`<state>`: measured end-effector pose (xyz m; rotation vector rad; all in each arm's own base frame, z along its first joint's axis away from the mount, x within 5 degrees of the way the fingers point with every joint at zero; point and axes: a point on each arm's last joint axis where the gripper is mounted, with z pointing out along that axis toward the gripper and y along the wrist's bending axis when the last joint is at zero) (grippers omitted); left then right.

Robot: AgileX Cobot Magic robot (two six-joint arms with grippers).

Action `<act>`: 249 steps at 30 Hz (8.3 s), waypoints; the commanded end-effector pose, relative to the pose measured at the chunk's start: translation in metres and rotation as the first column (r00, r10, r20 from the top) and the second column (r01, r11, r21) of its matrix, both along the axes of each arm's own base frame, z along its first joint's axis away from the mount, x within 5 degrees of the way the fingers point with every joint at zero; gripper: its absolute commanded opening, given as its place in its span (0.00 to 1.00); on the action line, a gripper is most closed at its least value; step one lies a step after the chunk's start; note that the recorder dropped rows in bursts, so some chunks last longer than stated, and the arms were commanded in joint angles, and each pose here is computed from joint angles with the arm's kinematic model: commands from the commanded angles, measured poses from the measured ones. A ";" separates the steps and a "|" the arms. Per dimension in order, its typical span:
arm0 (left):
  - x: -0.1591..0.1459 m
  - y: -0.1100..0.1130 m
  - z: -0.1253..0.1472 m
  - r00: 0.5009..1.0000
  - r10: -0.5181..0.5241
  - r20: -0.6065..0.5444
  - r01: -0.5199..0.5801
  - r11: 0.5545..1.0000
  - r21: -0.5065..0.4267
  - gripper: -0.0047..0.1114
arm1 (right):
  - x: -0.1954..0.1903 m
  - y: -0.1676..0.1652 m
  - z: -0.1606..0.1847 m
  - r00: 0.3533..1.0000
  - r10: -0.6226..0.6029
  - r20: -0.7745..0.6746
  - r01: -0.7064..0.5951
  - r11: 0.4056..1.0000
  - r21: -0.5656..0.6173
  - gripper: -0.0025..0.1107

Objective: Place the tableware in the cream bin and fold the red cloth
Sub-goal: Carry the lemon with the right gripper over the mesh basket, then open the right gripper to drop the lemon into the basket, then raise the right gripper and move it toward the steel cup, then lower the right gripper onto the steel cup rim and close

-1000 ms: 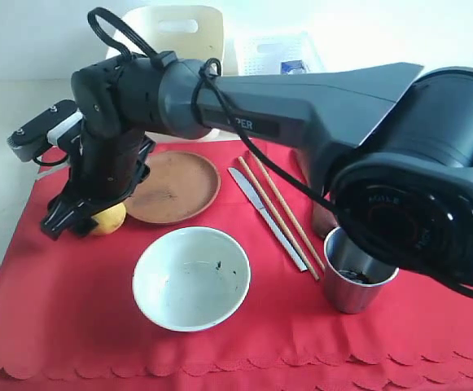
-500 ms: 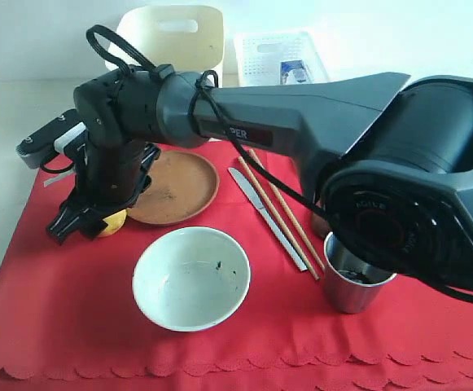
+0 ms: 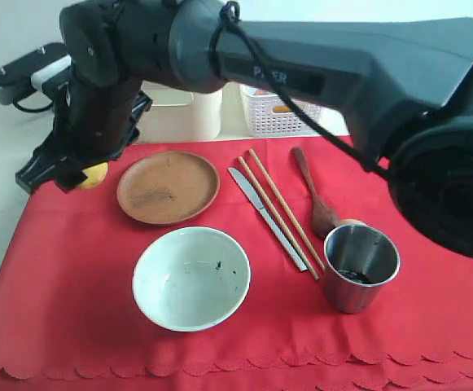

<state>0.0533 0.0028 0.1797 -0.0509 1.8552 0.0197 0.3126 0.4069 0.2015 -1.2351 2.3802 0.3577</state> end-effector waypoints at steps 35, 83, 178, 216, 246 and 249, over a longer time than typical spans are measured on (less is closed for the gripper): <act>0.000 0.000 0.002 1.000 0.001 0.019 -0.001 1.000 -0.002 0.04 | 0.054 -0.182 0.188 0.909 -0.322 0.266 0.303 0.947 0.111 0.02; 0.000 0.000 0.002 1.000 0.001 0.019 -0.001 1.000 -0.002 0.04 | 0.221 -0.243 -0.063 0.764 -0.613 0.202 0.557 0.785 0.272 0.04; 0.000 0.000 0.002 1.000 0.001 0.019 -0.001 1.000 -0.002 0.04 | -0.062 -0.345 0.337 0.651 -0.627 0.429 0.545 0.779 0.311 0.63; 0.000 0.000 0.002 1.000 0.001 0.019 -0.001 1.000 -0.002 0.04 | -0.137 -0.337 0.178 0.890 -0.456 0.023 0.448 0.882 0.145 0.63; 0.000 0.000 0.002 1.000 0.001 0.019 -0.001 1.000 -0.002 0.04 | -0.068 -0.318 0.039 0.824 -0.491 -0.283 0.466 0.871 -0.157 0.63; 0.000 0.000 0.002 1.000 0.001 0.019 -0.001 1.000 -0.002 0.04 | -0.064 -0.317 0.029 0.813 -0.495 -0.309 0.460 0.869 -0.182 0.63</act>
